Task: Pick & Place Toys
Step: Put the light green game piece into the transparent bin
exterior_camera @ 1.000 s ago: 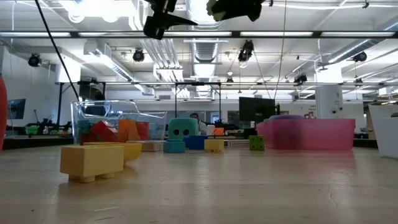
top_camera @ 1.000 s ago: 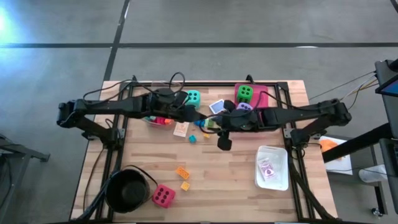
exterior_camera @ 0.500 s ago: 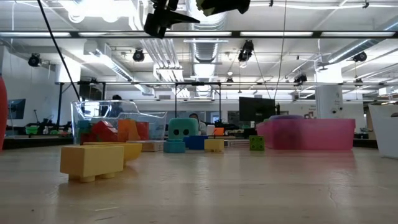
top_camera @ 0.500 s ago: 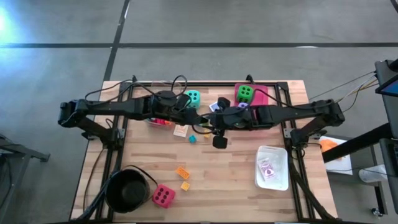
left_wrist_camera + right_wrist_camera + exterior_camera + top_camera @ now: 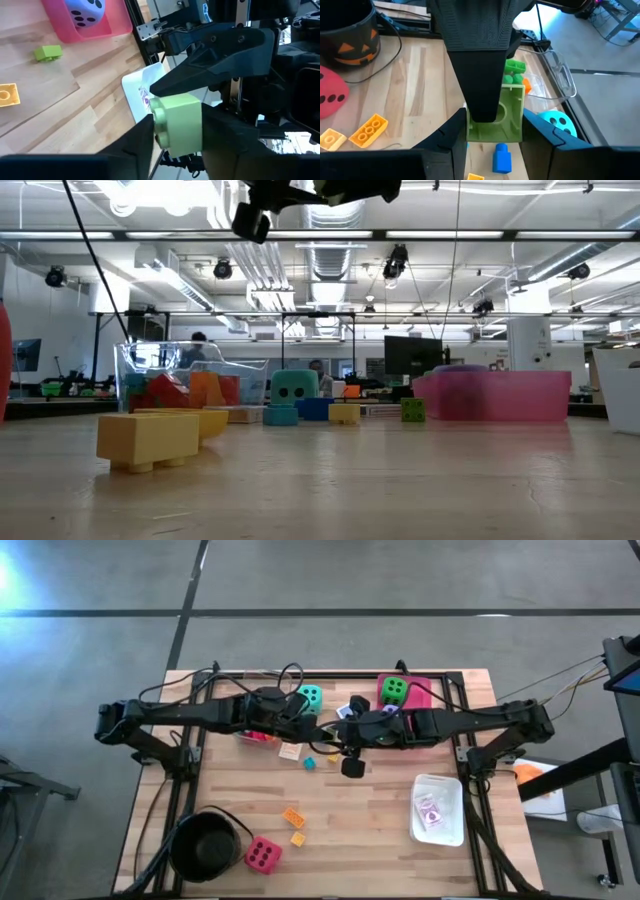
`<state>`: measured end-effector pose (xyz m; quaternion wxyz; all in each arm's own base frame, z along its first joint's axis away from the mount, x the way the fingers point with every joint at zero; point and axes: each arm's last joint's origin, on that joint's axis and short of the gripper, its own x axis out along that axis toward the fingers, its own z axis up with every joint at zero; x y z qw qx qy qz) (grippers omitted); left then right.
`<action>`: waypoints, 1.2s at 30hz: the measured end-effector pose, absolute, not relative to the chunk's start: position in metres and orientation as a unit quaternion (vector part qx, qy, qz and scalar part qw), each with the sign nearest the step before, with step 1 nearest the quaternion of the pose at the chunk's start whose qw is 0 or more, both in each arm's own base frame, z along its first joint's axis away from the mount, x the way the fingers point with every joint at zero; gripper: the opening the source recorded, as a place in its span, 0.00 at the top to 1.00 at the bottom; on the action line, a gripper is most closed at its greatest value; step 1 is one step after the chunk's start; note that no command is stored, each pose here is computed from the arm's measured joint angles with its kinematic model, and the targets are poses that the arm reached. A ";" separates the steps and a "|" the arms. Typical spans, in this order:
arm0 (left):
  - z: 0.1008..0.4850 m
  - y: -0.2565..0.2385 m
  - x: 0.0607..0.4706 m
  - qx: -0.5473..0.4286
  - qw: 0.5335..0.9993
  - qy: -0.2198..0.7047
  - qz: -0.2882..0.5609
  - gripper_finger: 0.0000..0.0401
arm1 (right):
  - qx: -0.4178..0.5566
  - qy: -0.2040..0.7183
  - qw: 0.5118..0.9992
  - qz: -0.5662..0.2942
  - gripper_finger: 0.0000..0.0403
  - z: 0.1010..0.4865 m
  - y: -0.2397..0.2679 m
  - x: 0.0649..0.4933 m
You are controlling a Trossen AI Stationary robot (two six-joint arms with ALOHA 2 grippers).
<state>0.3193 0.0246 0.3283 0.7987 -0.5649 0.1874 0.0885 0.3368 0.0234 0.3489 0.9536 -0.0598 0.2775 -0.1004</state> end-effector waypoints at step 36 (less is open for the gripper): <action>0.290 0.130 0.217 -0.434 0.663 0.369 0.485 0.76 | 0.038 0.315 0.938 -0.141 0.14 0.357 0.021 0.309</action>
